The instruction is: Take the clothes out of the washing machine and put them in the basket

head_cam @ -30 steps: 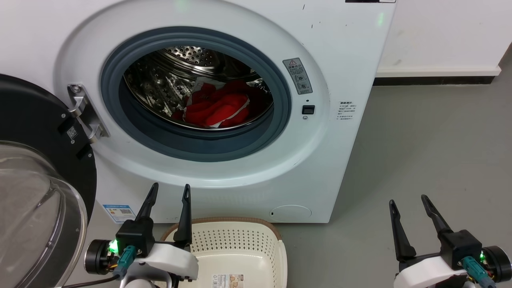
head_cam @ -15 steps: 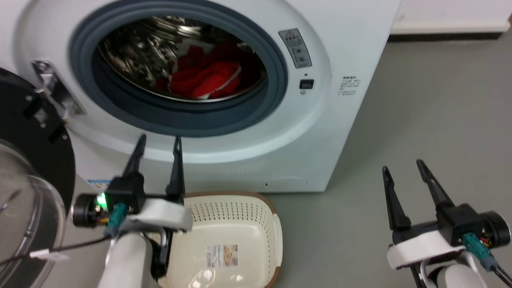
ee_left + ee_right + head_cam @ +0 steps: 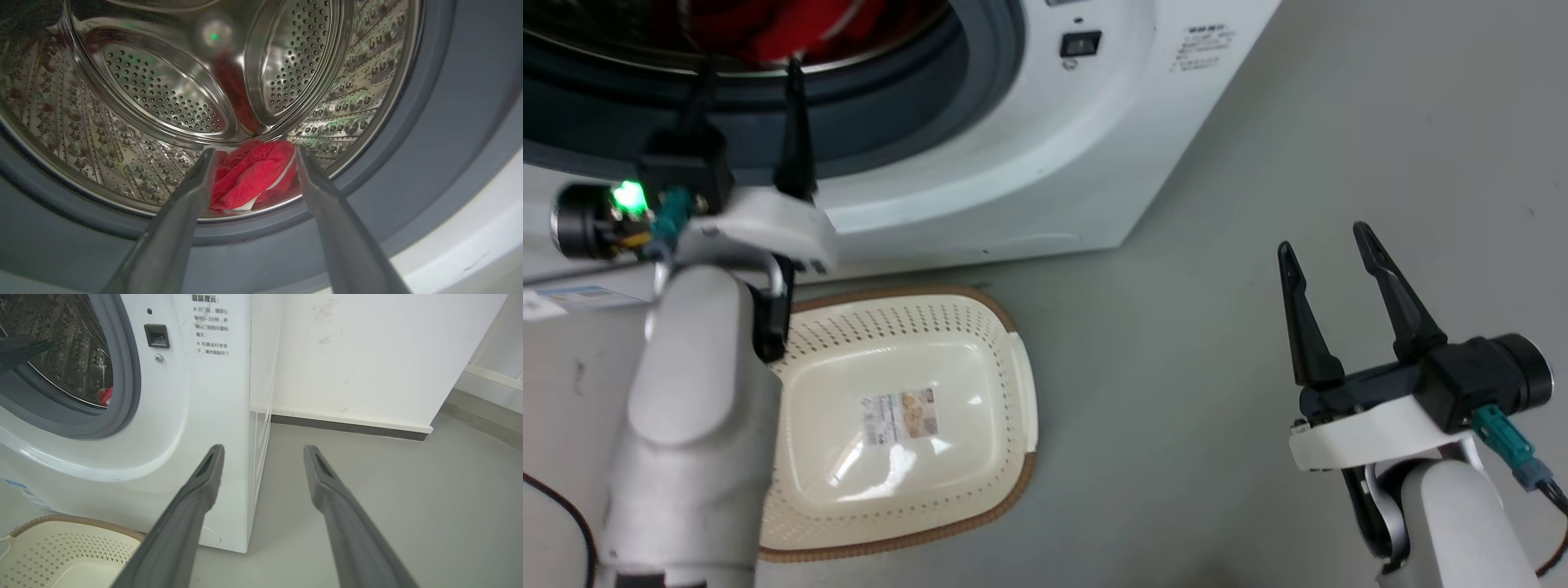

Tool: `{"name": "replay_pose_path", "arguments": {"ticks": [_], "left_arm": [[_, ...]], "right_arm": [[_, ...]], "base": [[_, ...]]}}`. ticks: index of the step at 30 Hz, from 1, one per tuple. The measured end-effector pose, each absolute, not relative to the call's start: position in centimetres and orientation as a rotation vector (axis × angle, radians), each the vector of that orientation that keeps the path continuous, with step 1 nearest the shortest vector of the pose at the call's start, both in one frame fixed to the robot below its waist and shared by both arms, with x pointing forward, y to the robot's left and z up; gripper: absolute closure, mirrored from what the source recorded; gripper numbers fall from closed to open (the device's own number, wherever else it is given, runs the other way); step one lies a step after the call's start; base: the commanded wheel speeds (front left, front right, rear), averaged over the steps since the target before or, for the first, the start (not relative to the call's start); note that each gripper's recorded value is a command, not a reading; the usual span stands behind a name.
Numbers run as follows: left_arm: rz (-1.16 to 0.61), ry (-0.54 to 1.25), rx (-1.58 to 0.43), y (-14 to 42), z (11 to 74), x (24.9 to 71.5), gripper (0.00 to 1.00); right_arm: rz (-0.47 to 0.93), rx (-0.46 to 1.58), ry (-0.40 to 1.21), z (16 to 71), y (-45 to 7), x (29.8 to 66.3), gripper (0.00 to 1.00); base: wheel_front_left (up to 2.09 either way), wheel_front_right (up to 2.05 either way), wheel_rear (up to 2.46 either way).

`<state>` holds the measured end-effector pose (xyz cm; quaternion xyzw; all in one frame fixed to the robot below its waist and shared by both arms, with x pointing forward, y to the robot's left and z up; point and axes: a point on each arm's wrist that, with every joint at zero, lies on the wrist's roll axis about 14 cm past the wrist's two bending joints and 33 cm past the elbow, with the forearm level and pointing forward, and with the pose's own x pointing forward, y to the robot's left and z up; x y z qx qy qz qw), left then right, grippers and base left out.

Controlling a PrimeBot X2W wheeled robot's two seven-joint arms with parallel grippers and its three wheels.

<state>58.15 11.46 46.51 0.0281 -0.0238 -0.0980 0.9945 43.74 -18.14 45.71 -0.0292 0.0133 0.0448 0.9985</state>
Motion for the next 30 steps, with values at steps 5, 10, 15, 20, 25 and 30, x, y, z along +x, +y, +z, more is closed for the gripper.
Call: {"name": "replay_pose_path", "arguments": {"ticks": [5, 10, 15, 20, 25, 30], "left_arm": [[-0.227, 0.028, 0.084, 10.4, 43.1, 62.9, 0.0], [-0.247, 0.132, 0.115, 9.8, 40.0, 67.6, 0.0], [-0.273, 0.242, 0.16, 9.6, 37.5, 71.5, 0.0], [-0.284, 0.41, 0.193, 9.4, 34.0, 73.5, 0.0], [-0.284, 0.571, 0.212, 9.3, 31.0, 74.1, 0.0], [-0.272, 0.657, 0.204, 9.4, 30.2, 74.4, 1.0]], "right_arm": [[0.068, -0.051, 0.078, 43.5, -19.1, 44.5, 0.0], [0.047, -0.036, 0.125, 41.4, -19.9, 45.1, 0.0], [0.028, -0.027, 0.173, 39.5, -20.7, 45.4, 0.0], [0.017, -0.017, 0.21, 38.1, -21.2, 45.4, 0.0], [0.003, -0.014, 0.234, 37.3, -21.7, 45.2, 0.0], [-0.003, -0.01, 0.25, 36.9, -21.9, 44.9, 0.0]], "base": [[0.0, 0.0, 0.0], [0.0, 0.0, 0.0], [0.0, 0.0, 0.0], [0.0, 0.0, 0.0], [0.0, 0.0, 0.0], [0.0, 0.0, 0.0]]}}
